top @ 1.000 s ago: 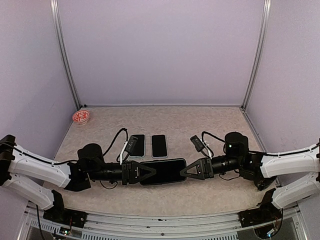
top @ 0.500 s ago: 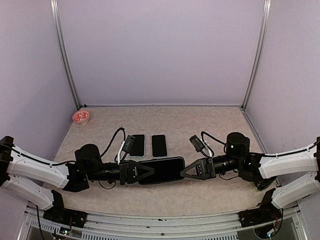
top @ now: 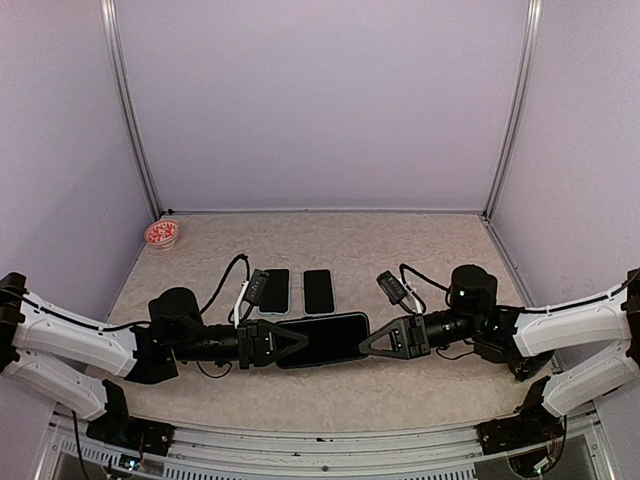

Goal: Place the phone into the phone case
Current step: Press the corner of the phone case at the bottom left corner of the phone case.

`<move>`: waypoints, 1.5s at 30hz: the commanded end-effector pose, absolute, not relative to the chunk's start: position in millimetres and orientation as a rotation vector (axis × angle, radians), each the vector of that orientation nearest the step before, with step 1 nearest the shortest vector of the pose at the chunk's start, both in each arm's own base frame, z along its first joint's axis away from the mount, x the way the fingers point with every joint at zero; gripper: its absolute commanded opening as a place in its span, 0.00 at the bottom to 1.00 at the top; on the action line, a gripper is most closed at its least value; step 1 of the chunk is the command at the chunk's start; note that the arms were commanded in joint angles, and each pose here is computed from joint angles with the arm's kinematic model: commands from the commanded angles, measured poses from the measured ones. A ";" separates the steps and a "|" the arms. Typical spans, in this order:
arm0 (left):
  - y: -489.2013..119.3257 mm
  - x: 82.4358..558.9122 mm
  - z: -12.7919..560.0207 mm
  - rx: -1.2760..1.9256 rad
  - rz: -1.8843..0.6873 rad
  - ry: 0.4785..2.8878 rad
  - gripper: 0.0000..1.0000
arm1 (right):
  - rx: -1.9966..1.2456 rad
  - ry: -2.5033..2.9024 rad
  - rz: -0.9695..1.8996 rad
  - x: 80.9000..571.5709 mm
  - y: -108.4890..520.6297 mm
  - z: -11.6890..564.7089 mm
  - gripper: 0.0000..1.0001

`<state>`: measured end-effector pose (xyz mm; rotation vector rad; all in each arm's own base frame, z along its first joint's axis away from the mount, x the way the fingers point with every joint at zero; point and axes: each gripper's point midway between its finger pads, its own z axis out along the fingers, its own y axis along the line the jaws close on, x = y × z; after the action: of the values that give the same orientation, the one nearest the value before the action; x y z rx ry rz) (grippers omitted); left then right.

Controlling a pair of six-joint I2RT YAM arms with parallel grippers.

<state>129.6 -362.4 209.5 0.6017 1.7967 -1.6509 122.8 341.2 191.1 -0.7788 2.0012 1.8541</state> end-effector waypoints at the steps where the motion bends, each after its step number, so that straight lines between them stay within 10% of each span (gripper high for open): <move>1: -359.7 132.9 240.0 0.592 -1.668 1.661 0.00 | -0.791 1.986 1.873 122.9 342.3 192.8 0.18; 19: -360.9 136.0 230.6 0.589 -1.589 1.704 0.00 | -0.763 2.042 1.840 128.1 344.5 181.2 0.05; 35: -366.0 123.6 226.3 0.675 -1.630 1.720 0.00 | -0.852 2.020 1.579 135.5 332.6 184.1 0.66; 45: -375.7 112.4 225.8 0.761 -1.674 1.722 0.00 | -0.874 1.988 1.609 134.3 337.9 185.0 0.71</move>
<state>119.1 -364.2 192.1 0.6957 1.8595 -1.6069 134.5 331.7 181.6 -0.8463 2.0145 1.6019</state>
